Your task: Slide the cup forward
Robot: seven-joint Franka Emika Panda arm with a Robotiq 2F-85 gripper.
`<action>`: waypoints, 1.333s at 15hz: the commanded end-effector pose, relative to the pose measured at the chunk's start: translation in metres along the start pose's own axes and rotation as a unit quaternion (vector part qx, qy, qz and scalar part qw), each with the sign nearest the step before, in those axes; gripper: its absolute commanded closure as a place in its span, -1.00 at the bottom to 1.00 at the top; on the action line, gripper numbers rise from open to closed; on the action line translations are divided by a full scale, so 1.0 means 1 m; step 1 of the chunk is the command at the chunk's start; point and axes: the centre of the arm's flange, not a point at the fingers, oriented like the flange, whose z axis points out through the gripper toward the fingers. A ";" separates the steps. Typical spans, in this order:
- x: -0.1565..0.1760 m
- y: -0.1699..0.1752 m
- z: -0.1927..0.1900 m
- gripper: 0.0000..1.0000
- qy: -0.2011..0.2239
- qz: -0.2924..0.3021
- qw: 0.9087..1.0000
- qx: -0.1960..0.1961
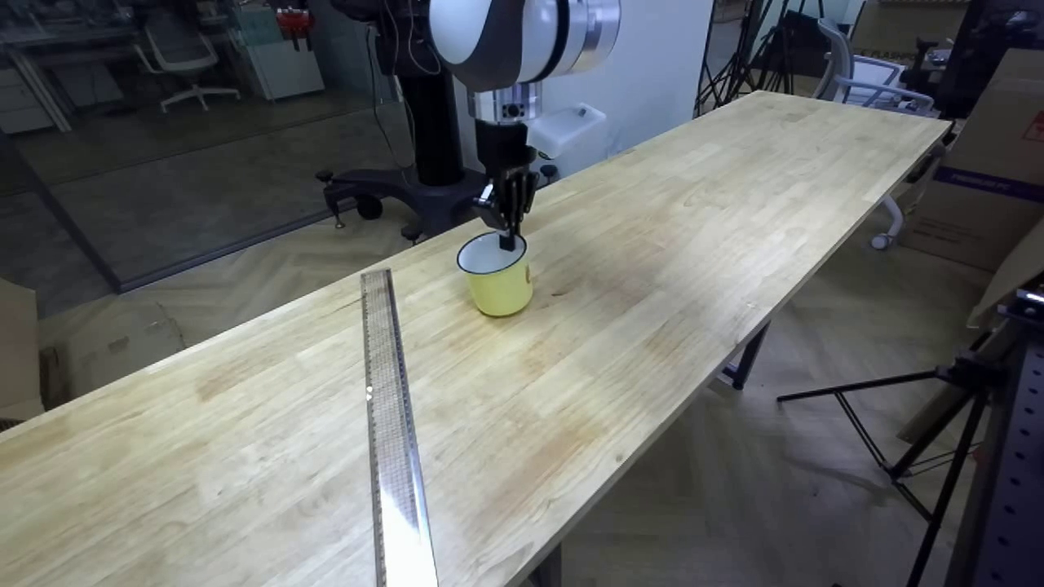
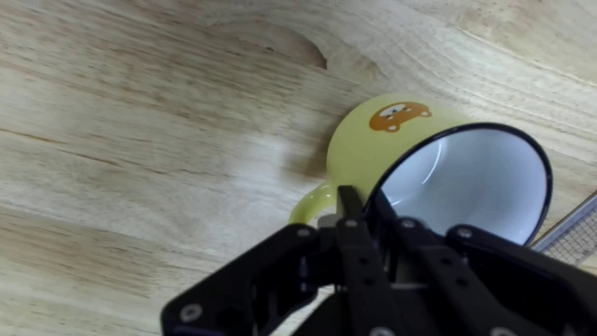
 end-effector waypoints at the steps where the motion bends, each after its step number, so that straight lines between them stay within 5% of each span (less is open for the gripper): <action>1: -0.042 -0.021 -0.003 0.95 -0.005 0.021 1.000 0.012; 13: -0.163 -0.052 -0.009 0.95 -0.025 0.108 0.993 0.037; 14: -0.168 -0.052 -0.009 0.31 -0.026 0.110 0.993 0.034; 15: -0.172 -0.052 -0.011 0.31 -0.029 0.111 0.993 0.031; 20: -0.183 -0.051 -0.036 -0.35 -0.023 0.119 0.993 0.006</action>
